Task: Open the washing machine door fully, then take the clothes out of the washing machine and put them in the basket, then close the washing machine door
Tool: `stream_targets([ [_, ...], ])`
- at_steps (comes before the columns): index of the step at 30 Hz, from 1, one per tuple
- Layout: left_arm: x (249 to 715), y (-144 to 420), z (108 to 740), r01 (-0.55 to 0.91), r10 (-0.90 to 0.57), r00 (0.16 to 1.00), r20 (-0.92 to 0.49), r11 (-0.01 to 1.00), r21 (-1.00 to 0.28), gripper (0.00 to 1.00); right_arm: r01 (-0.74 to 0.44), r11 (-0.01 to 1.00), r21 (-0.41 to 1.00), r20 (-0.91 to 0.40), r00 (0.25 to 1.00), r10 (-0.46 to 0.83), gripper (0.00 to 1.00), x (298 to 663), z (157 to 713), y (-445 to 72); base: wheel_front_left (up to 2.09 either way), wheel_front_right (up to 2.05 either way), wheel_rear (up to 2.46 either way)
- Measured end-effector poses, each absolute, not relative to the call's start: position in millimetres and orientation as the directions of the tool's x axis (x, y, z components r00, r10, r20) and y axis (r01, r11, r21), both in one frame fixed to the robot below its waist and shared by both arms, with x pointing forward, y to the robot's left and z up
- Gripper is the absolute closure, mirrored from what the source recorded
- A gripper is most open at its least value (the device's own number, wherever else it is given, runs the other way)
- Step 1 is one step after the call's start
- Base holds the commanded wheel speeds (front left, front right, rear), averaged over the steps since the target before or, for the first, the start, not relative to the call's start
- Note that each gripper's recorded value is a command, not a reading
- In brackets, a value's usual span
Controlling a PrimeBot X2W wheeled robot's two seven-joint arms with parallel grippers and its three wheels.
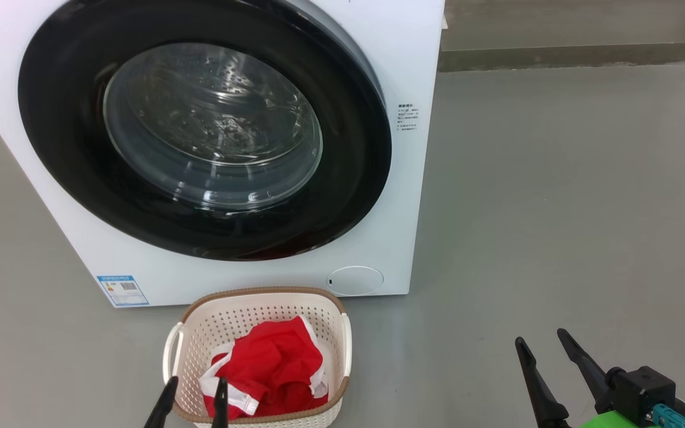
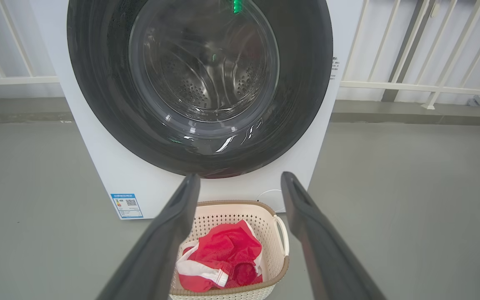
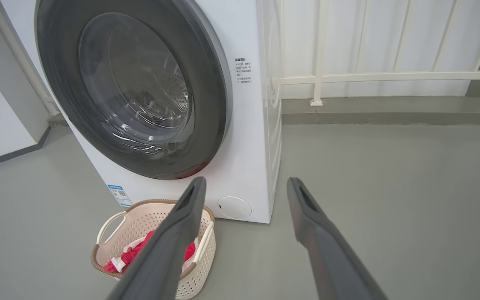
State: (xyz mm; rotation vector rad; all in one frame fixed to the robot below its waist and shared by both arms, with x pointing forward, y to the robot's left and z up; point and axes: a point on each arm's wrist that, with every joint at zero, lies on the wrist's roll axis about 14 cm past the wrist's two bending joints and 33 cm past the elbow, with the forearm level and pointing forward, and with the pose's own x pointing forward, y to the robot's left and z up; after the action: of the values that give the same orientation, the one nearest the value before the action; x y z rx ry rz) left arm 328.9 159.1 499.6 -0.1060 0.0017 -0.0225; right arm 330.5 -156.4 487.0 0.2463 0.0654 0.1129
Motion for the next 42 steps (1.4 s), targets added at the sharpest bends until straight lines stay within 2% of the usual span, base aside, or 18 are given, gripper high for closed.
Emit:
stream_targets([
  [13,329.6,157.7,495.7,0.023,-0.025,1.000,-0.014,0.994,-0.103,0.00,-0.100,0.963,0.248,-0.059,0.991,0.118,0.00,330.5,484.7,-156.6,0.00,0.00,0.00],
  [14,329.6,157.6,495.6,0.023,-0.025,1.000,-0.015,0.994,-0.103,1.00,-0.100,0.963,0.249,-0.060,0.991,0.118,1.00,330.5,484.6,-156.5,0.00,0.00,0.00],
  [28,315.7,149.8,440.5,-0.003,-0.019,0.982,-0.191,0.993,-0.115,1.00,-0.023,0.957,0.290,-0.292,0.950,0.112,1.00,296.6,411.3,-153.7,0.00,0.00,0.00],
  [42,315.4,153.2,432.1,-0.051,-0.014,0.970,-0.242,0.964,-0.259,1.00,0.043,0.908,0.417,-0.301,0.949,0.093,1.00,296.8,408.9,-157.6,0.00,0.00,0.00],
])
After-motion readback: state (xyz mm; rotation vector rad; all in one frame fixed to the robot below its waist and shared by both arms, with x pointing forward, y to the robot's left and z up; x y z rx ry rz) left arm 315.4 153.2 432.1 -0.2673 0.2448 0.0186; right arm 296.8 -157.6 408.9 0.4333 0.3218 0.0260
